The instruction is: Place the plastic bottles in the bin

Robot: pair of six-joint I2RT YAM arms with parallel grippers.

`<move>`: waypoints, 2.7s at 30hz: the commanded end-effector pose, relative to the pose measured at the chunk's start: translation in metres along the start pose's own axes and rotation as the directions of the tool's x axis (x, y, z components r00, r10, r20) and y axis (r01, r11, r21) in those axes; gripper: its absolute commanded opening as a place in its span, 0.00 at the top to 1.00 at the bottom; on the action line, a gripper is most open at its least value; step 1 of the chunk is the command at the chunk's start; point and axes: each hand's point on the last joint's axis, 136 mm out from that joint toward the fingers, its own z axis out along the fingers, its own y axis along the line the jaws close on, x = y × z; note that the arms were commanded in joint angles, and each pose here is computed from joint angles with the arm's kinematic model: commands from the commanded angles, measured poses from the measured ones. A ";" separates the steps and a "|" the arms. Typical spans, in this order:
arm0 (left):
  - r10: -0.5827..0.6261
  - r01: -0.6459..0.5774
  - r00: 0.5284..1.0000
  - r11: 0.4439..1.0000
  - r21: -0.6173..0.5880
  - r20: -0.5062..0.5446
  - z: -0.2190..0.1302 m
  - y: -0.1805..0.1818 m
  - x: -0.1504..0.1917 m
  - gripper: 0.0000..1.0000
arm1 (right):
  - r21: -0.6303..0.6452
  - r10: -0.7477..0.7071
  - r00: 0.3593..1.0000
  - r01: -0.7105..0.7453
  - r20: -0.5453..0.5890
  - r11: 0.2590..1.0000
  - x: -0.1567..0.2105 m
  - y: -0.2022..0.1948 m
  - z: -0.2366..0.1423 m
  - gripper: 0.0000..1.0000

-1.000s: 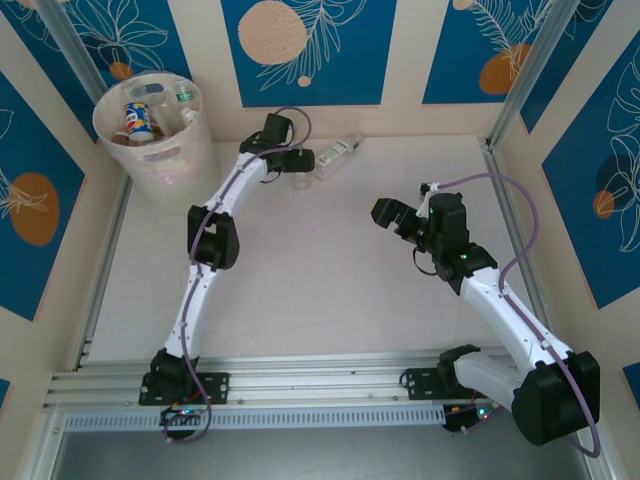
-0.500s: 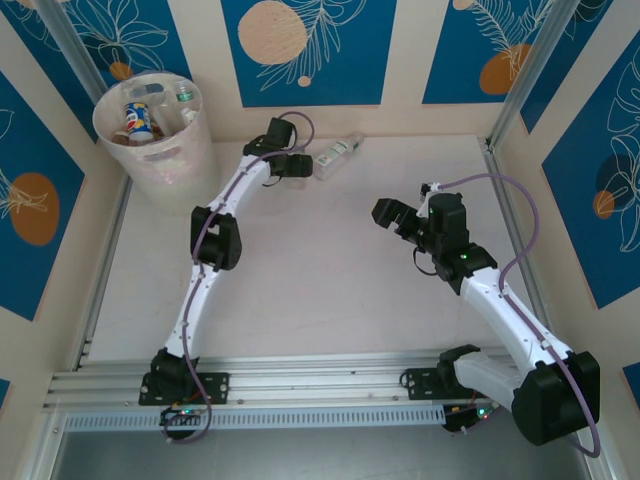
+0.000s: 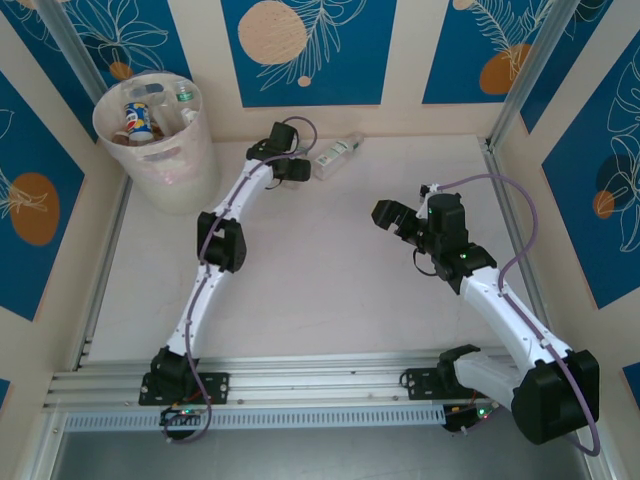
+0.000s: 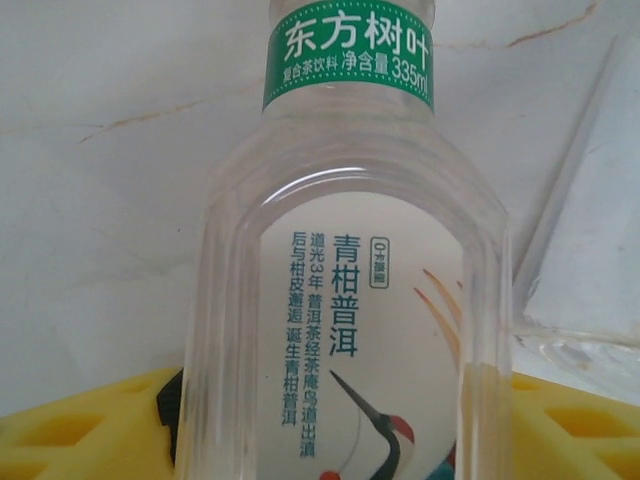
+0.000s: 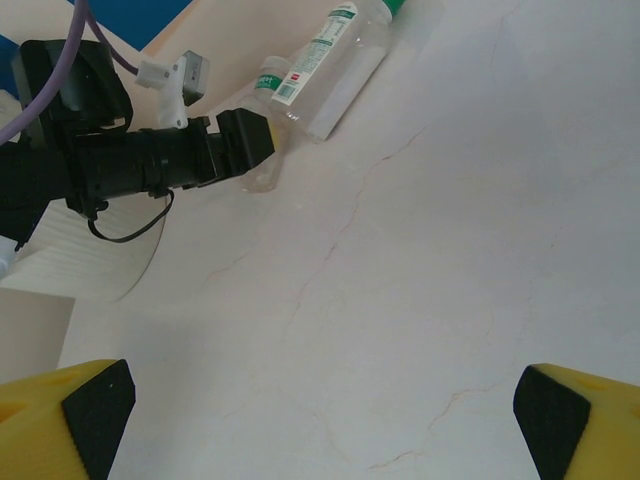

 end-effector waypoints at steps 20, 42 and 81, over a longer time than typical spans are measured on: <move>0.136 -0.135 0.991 0.985 0.111 0.002 -0.085 -0.043 -0.021 0.68 | 0.022 -0.019 1.000 0.019 0.009 1.000 -0.001 -0.007 0.002 0.00; 0.147 -0.152 0.931 0.988 -0.010 0.334 -0.284 -0.021 -0.052 0.70 | -0.091 0.000 1.000 -0.002 -0.021 0.996 -0.017 0.008 0.059 0.00; -0.180 0.314 0.866 0.922 -0.227 0.466 -0.350 0.207 -0.109 0.00 | -0.040 0.000 1.000 0.000 0.004 0.999 -0.010 0.002 0.024 0.00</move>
